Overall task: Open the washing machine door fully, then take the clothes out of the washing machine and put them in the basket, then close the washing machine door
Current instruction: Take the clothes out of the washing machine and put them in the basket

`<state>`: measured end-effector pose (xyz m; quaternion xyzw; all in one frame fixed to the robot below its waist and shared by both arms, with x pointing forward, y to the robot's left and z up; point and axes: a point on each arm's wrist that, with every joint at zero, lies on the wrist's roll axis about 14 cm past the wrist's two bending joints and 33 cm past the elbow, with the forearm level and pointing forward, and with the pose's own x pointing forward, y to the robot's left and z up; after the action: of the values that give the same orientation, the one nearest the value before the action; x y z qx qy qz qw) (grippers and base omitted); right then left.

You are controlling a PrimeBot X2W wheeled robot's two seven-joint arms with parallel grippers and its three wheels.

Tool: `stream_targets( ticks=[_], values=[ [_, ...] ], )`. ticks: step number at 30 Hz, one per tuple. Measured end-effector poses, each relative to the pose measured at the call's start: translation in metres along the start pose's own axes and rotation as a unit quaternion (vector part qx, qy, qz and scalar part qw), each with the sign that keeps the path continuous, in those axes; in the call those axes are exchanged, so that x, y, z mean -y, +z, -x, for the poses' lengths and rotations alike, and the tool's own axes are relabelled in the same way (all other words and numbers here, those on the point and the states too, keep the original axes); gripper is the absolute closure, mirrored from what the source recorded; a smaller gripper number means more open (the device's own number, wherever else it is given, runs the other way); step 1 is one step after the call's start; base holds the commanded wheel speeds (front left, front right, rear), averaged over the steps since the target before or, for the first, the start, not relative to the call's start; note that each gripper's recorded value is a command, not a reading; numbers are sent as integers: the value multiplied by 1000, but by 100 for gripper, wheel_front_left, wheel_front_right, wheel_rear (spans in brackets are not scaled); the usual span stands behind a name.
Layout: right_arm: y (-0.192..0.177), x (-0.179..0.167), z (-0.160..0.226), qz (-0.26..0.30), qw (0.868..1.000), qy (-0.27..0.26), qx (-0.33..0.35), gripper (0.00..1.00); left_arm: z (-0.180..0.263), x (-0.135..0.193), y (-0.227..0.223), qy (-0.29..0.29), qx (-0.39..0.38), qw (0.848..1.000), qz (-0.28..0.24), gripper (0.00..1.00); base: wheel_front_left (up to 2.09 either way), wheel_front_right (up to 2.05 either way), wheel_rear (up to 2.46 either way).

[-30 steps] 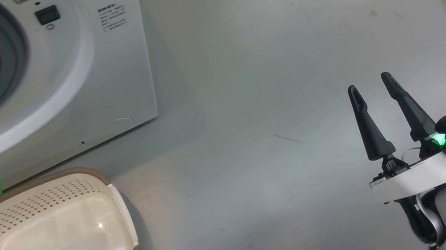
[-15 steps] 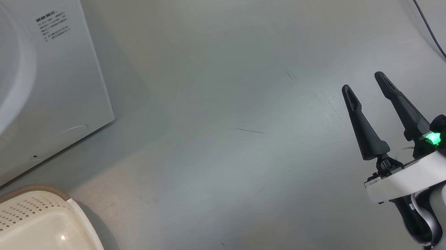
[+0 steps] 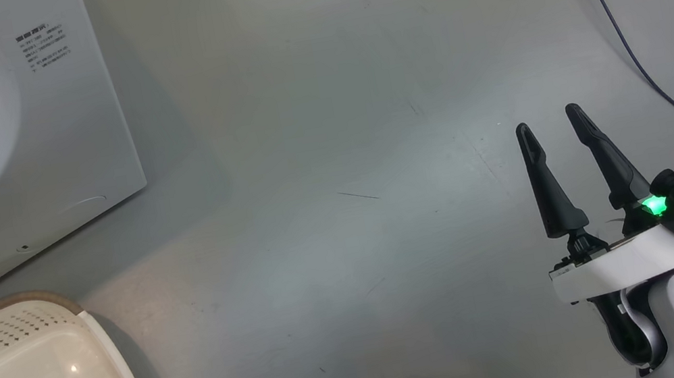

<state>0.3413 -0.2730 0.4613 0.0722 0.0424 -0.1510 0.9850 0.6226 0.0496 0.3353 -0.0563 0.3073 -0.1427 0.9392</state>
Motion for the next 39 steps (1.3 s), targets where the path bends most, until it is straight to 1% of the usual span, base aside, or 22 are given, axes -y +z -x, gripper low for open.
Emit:
stream_targets(
  ticks=[20,21,22,23,31,36,39],
  values=[
    [-3,-5,-1,1,1000,7,-5,0,-13,-4,-9,18,-41,999,19,0,0,0,0],
    [-3,-5,-1,1,1000,7,-5,0,-13,-5,-10,19,-42,999,21,21,0,0,0],
    [-3,-6,-1,1,1000,8,-5,0,-14,-5,-11,19,-43,999,24,95,0,0,0],
    [-3,-6,-1,2,1000,8,-5,0,-14,-5,-10,19,-43,999,26,100,0,0,0],
    [-1,-5,-5,5,1000,8,0,0,-12,-2,-13,17,-42,998,32,100,0,0,0],
    [2,-7,-8,3,1000,13,7,0,-6,-8,-5,19,-23,999,33,100,0,0,0],
    [6,-10,-10,2,1000,19,14,0,1,-10,5,16,2,999,33,100,0,0,0]
  ],
)
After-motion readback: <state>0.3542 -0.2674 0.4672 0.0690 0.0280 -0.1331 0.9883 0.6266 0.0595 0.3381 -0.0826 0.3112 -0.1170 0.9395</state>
